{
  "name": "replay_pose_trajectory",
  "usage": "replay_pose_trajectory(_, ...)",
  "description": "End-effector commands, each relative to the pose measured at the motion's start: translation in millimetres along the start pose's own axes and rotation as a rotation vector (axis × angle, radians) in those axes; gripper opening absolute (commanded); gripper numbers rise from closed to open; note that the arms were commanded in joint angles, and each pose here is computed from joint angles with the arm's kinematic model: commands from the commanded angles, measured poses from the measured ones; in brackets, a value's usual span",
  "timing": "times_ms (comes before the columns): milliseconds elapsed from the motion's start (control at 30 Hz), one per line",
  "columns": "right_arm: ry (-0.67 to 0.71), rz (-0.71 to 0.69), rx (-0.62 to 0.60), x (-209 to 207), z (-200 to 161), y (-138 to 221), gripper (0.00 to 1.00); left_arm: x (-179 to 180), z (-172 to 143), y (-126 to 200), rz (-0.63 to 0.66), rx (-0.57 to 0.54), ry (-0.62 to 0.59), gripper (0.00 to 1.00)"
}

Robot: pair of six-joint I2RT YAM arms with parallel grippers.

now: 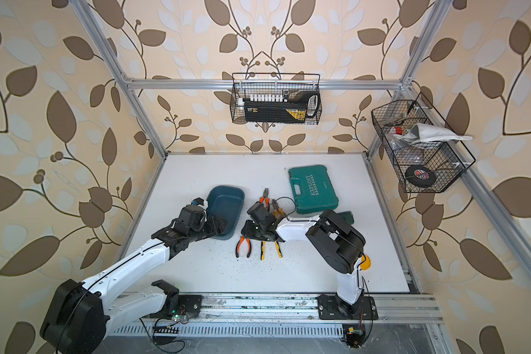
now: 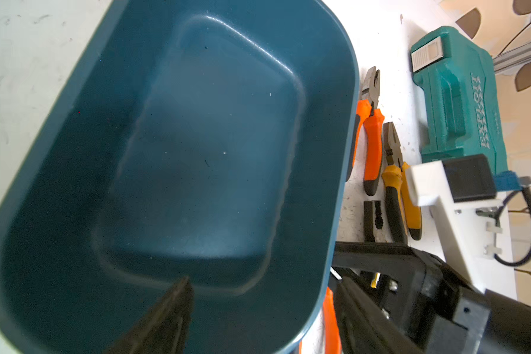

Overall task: Take the pliers out of the storage box
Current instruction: Place the pliers at the center of the board.

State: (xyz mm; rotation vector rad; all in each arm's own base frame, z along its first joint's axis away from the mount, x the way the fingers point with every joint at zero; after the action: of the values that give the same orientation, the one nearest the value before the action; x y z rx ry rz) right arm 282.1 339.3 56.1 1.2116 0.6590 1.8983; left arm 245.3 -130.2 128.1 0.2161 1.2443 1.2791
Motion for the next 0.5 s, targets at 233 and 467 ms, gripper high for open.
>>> replay_pose_trajectory(233,0.038,-0.091,-0.013,-5.3,-6.1,25.9,0.41,-5.3,2.5,-1.6,-0.025,0.003,-0.012,0.76)
replay_pose_trajectory(467,0.22,-0.194,-0.033,19.4,-10.0,46.7,0.41,-4.8,2.6,-2.6,-0.021,0.003,-0.012,0.76)
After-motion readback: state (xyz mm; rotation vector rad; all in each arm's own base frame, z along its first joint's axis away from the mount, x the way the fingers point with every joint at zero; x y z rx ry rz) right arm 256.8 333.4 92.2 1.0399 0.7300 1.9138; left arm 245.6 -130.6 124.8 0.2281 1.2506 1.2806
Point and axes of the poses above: each gripper's point midway between its finger pads, its own y axis back along the fingers, its own x axis along the line the jaws close on, z = x × y, the point moved 4 cm from there along y, back along the fingers, and after that the axes turned 12 degrees about y, right-handed, at the moved point
